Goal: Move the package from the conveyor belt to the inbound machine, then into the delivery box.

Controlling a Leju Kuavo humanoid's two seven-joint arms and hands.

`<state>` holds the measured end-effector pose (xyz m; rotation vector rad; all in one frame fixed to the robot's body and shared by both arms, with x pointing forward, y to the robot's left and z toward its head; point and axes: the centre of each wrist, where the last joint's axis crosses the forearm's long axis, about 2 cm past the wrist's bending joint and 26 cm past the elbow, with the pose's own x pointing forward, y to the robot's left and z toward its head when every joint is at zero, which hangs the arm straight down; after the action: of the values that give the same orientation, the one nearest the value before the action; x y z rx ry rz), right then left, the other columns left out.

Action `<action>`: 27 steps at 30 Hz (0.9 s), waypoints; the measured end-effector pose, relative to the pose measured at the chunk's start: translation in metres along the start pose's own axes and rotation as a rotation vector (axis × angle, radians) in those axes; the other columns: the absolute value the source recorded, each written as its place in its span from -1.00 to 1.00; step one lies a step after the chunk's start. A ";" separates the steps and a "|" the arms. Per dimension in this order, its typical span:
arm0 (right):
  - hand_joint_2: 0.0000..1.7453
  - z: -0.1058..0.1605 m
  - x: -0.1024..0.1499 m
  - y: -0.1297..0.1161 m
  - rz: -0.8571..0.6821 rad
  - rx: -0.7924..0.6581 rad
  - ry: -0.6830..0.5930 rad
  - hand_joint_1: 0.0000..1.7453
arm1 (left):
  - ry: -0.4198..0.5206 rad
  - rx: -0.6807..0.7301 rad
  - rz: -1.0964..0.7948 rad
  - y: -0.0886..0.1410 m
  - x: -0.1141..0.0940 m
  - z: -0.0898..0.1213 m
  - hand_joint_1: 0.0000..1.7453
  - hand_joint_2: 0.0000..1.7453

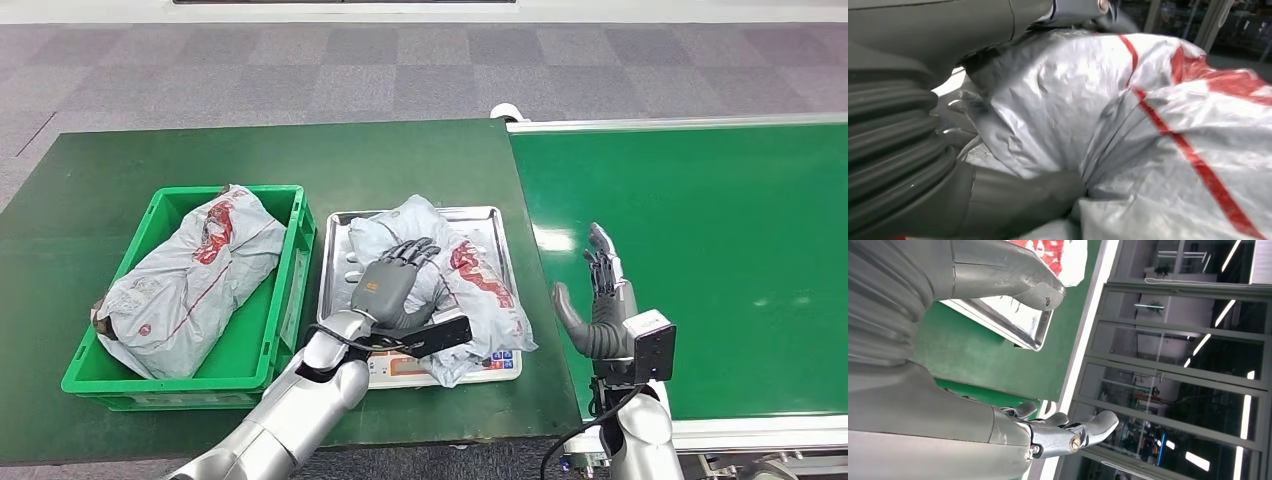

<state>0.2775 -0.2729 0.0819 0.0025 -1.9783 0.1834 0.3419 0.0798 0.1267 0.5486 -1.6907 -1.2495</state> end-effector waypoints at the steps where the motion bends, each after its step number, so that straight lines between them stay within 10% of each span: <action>1: 1.00 0.000 0.000 0.000 0.000 0.000 0.000 -1.00 | 0.000 0.007 0.009 0.000 0.000 0.001 1.00 1.00; 18: 1.00 -0.002 0.000 -0.001 -0.012 -0.040 -0.010 -1.00 | -0.070 0.379 0.252 0.005 0.001 0.021 1.00 1.00; 27: 1.00 -0.003 0.000 0.000 -0.021 -0.064 -0.027 -1.00 | -0.236 0.825 0.416 0.025 -0.004 0.035 1.00 1.00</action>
<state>0.2804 -0.2727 0.0835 -0.0157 -2.0096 0.1070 0.3170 0.1098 0.1467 0.4870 -2.3623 -0.2876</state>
